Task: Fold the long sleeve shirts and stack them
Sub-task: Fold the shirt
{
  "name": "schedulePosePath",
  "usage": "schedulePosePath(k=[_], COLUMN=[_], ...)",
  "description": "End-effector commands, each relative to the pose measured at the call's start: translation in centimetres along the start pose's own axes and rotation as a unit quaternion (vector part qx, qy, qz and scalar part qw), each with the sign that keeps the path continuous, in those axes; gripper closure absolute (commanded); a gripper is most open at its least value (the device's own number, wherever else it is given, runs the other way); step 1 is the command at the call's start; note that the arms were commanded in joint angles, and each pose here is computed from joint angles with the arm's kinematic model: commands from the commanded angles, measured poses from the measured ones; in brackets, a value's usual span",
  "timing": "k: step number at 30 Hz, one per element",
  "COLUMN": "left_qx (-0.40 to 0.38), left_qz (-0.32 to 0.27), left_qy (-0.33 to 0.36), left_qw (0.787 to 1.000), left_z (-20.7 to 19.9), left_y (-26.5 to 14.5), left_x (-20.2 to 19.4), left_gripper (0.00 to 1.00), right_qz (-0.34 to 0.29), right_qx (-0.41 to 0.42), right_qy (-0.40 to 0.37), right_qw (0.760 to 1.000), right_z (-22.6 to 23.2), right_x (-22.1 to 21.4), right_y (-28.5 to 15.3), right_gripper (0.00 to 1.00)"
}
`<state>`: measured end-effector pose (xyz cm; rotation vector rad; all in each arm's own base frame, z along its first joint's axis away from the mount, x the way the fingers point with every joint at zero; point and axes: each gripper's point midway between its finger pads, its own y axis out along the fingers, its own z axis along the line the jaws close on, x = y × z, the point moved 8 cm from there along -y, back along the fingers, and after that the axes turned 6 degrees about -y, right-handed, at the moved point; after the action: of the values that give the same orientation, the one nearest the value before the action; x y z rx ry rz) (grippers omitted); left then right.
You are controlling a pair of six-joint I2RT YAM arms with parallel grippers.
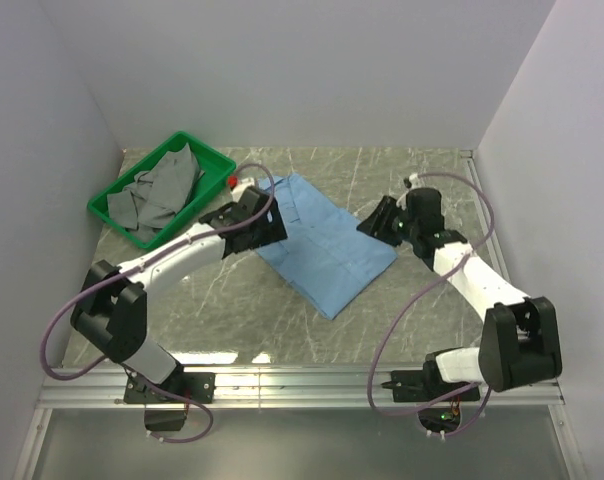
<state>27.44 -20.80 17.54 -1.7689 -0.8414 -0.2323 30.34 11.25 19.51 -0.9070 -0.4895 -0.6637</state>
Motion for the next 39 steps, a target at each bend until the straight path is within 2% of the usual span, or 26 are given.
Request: schedulePosePath(k=[1,5,9,11,16,18,21,22,25,26,27,29,31,32,35,39], left_qx=[0.012,0.039,0.069,0.079,0.11,0.133,0.157,0.174,0.151,0.16,0.132,0.131,0.12,0.113,0.075,-0.007], left_qz=[-0.049,-0.06,-0.038,-0.044,-0.002,0.02,0.06,0.085,0.097,0.112,0.109,0.119,0.1,0.09,0.052,0.035], left_qy=[0.036,0.035,0.048,0.063,0.07,0.053,0.006,-0.002,-0.055,-0.073,-0.09,-0.109,-0.114,-0.112,-0.097,-0.072], left_qw=[0.998,0.997,0.996,0.994,0.991,0.989,0.986,0.981,0.982,0.978,0.981,0.978,0.981,0.983,0.991,0.997], left_z=[-0.7,-0.7,0.0,-0.2,1.3,2.5,4.7,6.5,7.2,8.7,8.4,9.7,9.6,9.4,7.3,2.1], left_y=[1.3,5.2,10.1,11.1,14.0,14.2,12.7,12.1,9.0,8.3,6.5,5.0,3.1,2.5,0.2,-3.0], left_x=[3.6,6.8,7.3,8.2,6.6,5.2,3.1,1.1,-0.2,-2.1,-2.0,-3.7,-3.6,-3.3,-1.6,-0.5], left_gripper=[0.17,0.23,0.3,0.32,0.35,0.38,0.44,0.45,0.47,0.48,0.48,0.46,0.38,0.33,0.28,0.3], right_qz=[0.033,0.065,0.093,0.113,0.142,0.149,0.148,0.146,0.138,0.143,0.125,0.126,0.115,0.105,0.091,0.108], right_qx=[0.001,0.047,0.043,0.032,0.007,-0.024,-0.068,-0.077,-0.105,-0.107,-0.096,-0.068,-0.033,-0.019,0.037,0.11], right_qy=[0.077,0.142,0.152,0.146,0.148,0.158,0.148,0.13,0.097,0.093,0.079,0.067,0.063,0.057,0.036,0.038], right_qw=[0.996,0.987,0.983,0.982,0.979,0.976,0.975,0.978,0.98,0.98,0.984,0.987,0.991,0.993,0.994,0.987], right_z=[-0.9,-0.7,-1.6,-2.3,-3.9,-5.4,-7.3,-7.8,-8.6,-8.8,-8.2,-7.5,-6.2,-5.3,-2.7,-0.5], right_x=[-4.0,-6.9,-8.7,-9.3,-9.8,-9.6,-8.4,-7.8,-5.2,-4.9,-3.0,-2.0,-0.3,0.3,0.8,-1.9], right_y=[-0.6,-0.2,0.7,1.5,3.4,4.2,5.1,5.3,6.4,6.9,7.4,8.1,8.1,7.7,6.2,3.9], right_gripper=[0.48,0.51,0.52,0.52,0.54,0.57,0.61,0.61,0.61,0.61,0.61,0.61,0.61,0.6,0.6,0.59])
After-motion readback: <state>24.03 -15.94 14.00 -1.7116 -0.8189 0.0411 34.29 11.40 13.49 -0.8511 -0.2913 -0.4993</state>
